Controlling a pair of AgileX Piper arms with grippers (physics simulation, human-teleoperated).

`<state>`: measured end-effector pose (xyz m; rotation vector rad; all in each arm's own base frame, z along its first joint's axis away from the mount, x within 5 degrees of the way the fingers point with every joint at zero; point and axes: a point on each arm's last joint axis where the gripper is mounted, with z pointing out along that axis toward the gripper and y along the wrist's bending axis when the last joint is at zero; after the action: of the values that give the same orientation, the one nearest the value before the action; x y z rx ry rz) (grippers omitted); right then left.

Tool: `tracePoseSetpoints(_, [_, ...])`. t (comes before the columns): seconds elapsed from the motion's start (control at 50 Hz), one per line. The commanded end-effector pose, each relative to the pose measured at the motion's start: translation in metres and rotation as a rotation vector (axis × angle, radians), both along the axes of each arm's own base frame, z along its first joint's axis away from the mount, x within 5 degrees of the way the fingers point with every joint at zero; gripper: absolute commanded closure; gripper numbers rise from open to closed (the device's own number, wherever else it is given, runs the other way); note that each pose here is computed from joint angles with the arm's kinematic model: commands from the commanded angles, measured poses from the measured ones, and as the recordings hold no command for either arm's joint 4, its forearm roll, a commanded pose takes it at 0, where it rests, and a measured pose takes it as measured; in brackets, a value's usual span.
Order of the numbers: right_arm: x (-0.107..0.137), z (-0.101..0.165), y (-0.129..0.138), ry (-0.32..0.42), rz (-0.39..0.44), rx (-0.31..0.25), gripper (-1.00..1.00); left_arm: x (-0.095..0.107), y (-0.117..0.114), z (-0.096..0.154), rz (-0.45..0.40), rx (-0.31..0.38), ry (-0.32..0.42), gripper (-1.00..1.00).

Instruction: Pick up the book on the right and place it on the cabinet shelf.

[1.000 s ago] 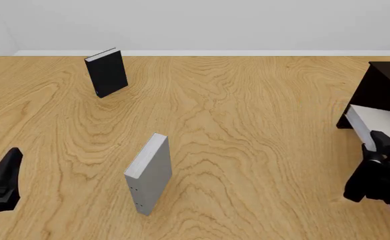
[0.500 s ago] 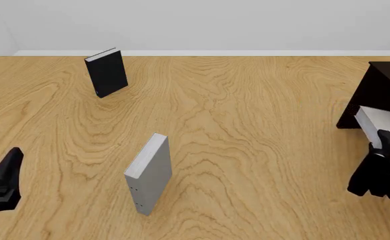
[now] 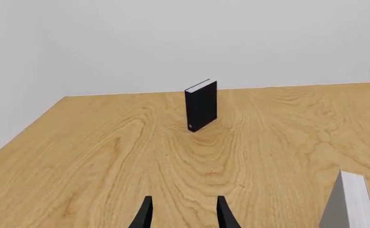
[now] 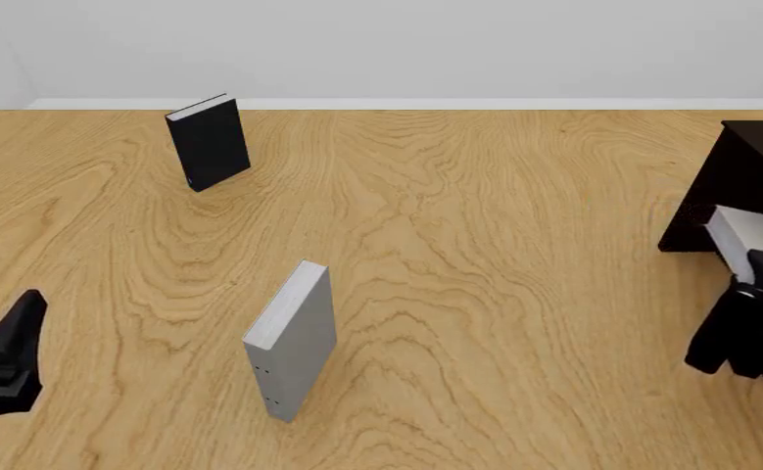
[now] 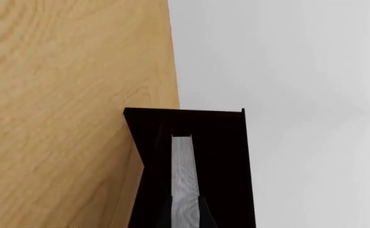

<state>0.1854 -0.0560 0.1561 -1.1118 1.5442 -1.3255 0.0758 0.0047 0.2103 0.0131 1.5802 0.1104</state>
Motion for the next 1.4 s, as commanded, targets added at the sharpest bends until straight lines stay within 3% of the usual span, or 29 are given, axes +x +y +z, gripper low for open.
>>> tracePoseSetpoints(0.02, [0.004, 0.005, -0.006, -0.040, -0.022, 0.009, 1.00, 0.000, 0.000, 0.000, 0.000, 0.005, 0.002, -1.00])
tracePoseSetpoints(0.34, [0.004, 0.004, -0.013, -0.023, -0.054, -0.025, 1.00, 0.000, 0.000, -0.001, -0.004, 0.004, 0.007, -1.00])
tracePoseSetpoints(0.4, [0.005, 0.001, -0.012, -0.021, -0.052, 0.014, 1.00, 0.000, 0.000, -0.001, -0.005, 0.006, 0.007, -1.00])
tracePoseSetpoints(0.42, [0.004, 0.002, -0.014, -0.012, -0.055, -0.038, 1.00, 0.000, 0.000, -0.001, -0.005, 0.005, 0.007, -1.00])
tracePoseSetpoints(0.46, [0.004, 0.001, -0.015, -0.018, -0.064, 0.007, 1.00, 0.000, 0.000, -0.001, -0.005, 0.007, 0.006, -1.00])
tracePoseSetpoints(0.48, [0.003, 0.001, -0.017, -0.002, -0.071, -0.042, 1.00, 0.000, 0.000, -0.001, -0.005, 0.006, 0.006, -1.00])
tracePoseSetpoints(0.5, [0.004, 0.001, -0.016, -0.004, -0.063, -0.045, 1.00, 0.000, 0.000, -0.001, -0.004, 0.007, 0.007, -1.00])
tracePoseSetpoints(0.52, [0.005, 0.000, -0.013, -0.022, -0.057, 0.020, 1.00, 0.001, 0.000, -0.001, -0.005, 0.007, 0.008, -1.00])
tracePoseSetpoints(0.56, [0.004, -0.003, -0.015, 0.013, -0.059, -0.027, 1.00, 0.001, 0.000, -0.001, -0.004, 0.007, 0.008, -1.00])
tracePoseSetpoints(0.6, [0.004, -0.001, -0.017, -0.008, -0.074, 0.001, 1.00, 0.001, 0.000, -0.001, -0.004, 0.008, 0.008, -1.00])
tracePoseSetpoints(0.62, [0.004, -0.003, -0.017, 0.018, -0.070, -0.039, 1.00, 0.001, 0.000, -0.001, -0.004, 0.007, 0.008, -1.00])
tracePoseSetpoints(0.66, [0.005, -0.002, -0.017, -0.006, -0.073, 0.011, 1.00, 0.001, 0.000, -0.001, -0.005, 0.010, 0.008, -1.00])
tracePoseSetpoints(0.7, [0.005, -0.005, -0.018, 0.016, -0.072, -0.012, 1.00, 0.001, 0.000, -0.001, -0.005, 0.008, 0.009, -1.00])
tracePoseSetpoints(0.8, [0.006, -0.007, -0.019, 0.018, -0.081, 0.011, 1.00, 0.001, 0.000, -0.001, -0.007, 0.010, 0.010, -1.00])
tracePoseSetpoints(0.88, [0.006, -0.010, -0.022, 0.042, -0.087, -0.008, 1.00, 0.001, 0.000, -0.001, -0.006, 0.010, 0.009, -1.00])
tracePoseSetpoints(0.92, [0.008, -0.012, -0.019, 0.034, -0.080, 0.032, 1.00, 0.001, 0.000, -0.001, -0.007, 0.010, 0.010, -1.00])
tracePoseSetpoints(0.96, [0.007, -0.012, -0.021, 0.046, -0.085, 0.005, 1.00, 0.001, 0.000, -0.001, -0.007, 0.009, 0.011, -1.00])
tracePoseSetpoints(0.98, [0.007, -0.012, -0.022, 0.036, -0.093, 0.036, 1.00, 0.001, -0.001, -0.001, -0.009, 0.010, 0.011, -1.00])
tracePoseSetpoints(1.02, [0.007, -0.012, -0.021, 0.048, -0.085, 0.004, 1.00, 0.002, -0.001, -0.001, -0.009, 0.010, 0.012, -1.00])
tracePoseSetpoints(1.04, [0.007, -0.013, -0.021, 0.043, -0.086, 0.026, 1.00, 0.002, -0.001, -0.001, -0.009, 0.009, 0.011, -1.00])
tracePoseSetpoints(1.06, [0.007, -0.015, -0.021, 0.056, -0.082, 0.010, 1.00, 0.002, -0.001, -0.001, -0.010, 0.011, 0.012, -1.00])
tracePoseSetpoints(1.16, [0.008, -0.014, -0.020, 0.042, -0.083, 0.037, 1.00, 0.002, -0.001, -0.001, -0.009, 0.010, 0.012, -1.00])
tracePoseSetpoints(1.2, [0.008, -0.015, -0.020, 0.058, -0.076, 0.016, 1.00, 0.002, -0.001, -0.001, -0.009, 0.007, 0.012, -1.00])
tracePoseSetpoints(1.22, [0.009, -0.017, -0.018, 0.050, -0.074, 0.059, 1.00, 0.002, -0.001, -0.001, -0.011, 0.009, 0.015, -1.00])
tracePoseSetpoints(1.26, [0.008, -0.019, -0.019, 0.068, -0.076, 0.036, 1.00, 0.002, -0.001, -0.001, -0.010, 0.007, 0.014, -1.00])
tracePoseSetpoints(1.4, [0.008, -0.022, -0.017, 0.073, -0.074, 0.070, 1.00, 0.002, -0.001, -0.001, -0.014, 0.005, 0.016, -1.00])
